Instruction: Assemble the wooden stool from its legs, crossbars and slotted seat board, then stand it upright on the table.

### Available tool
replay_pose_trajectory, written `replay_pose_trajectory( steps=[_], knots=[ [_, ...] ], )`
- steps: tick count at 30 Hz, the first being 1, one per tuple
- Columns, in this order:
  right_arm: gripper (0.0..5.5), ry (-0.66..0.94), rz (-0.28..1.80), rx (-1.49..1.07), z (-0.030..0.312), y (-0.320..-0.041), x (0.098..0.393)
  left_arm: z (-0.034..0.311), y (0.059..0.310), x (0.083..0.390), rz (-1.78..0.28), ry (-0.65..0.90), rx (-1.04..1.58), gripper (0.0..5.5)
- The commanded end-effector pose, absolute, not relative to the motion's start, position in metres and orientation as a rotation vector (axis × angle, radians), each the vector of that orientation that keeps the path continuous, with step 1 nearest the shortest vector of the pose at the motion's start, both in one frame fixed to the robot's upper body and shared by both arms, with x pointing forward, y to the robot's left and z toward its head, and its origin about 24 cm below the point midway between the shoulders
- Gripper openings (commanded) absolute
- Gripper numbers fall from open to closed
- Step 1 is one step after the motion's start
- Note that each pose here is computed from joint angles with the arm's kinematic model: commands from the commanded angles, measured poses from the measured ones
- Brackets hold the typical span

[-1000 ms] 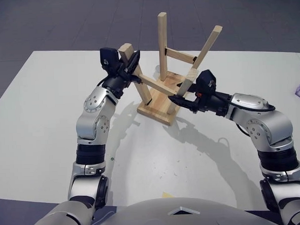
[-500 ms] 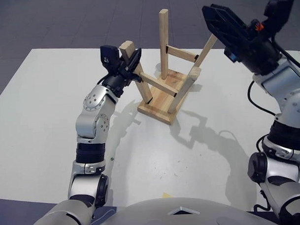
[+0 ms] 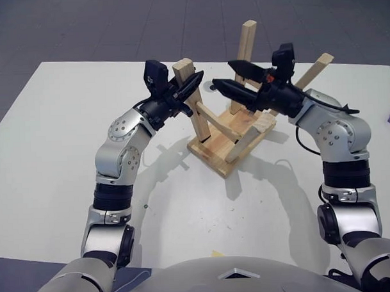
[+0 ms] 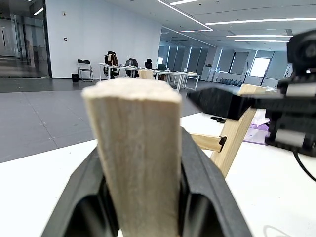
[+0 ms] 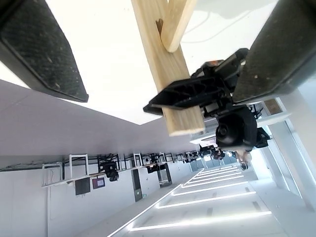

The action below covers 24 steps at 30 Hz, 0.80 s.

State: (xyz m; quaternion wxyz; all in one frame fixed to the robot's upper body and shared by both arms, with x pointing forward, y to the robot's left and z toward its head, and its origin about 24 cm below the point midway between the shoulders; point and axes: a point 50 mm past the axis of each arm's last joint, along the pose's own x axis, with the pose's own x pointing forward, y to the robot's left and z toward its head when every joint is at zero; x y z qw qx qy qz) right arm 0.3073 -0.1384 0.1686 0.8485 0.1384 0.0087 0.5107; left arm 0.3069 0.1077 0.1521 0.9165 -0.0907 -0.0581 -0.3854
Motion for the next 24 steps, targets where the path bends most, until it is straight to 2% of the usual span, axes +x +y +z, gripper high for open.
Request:
replay_pose_trajectory(
  steps=[1,5,9,15,20,24],
  knots=[
    [5.4,0.063,0.994,0.251,0.149,-0.132,0.31,0.121,0.106,0.3,-0.816,0.05,-0.179,1.04],
    [5.4,0.149,0.966,0.178,0.127,-0.129,0.308,0.123,0.108,0.3,-0.812,0.047,-0.176,1.04],
    [5.4,0.291,0.882,-0.045,0.097,-0.134,0.306,0.125,0.107,0.3,-0.814,0.039,-0.162,1.04],
    [5.4,0.355,0.797,-0.084,0.086,-0.145,0.306,0.124,0.115,0.303,-0.76,0.04,-0.115,1.04],
    [5.4,0.284,0.819,-0.013,0.095,-0.138,0.304,0.12,0.106,0.295,-0.813,0.058,-0.082,1.04],
    [5.4,0.03,0.826,0.281,0.144,-0.145,0.313,0.11,0.1,0.288,-0.797,0.079,-0.062,1.04]
  ],
)
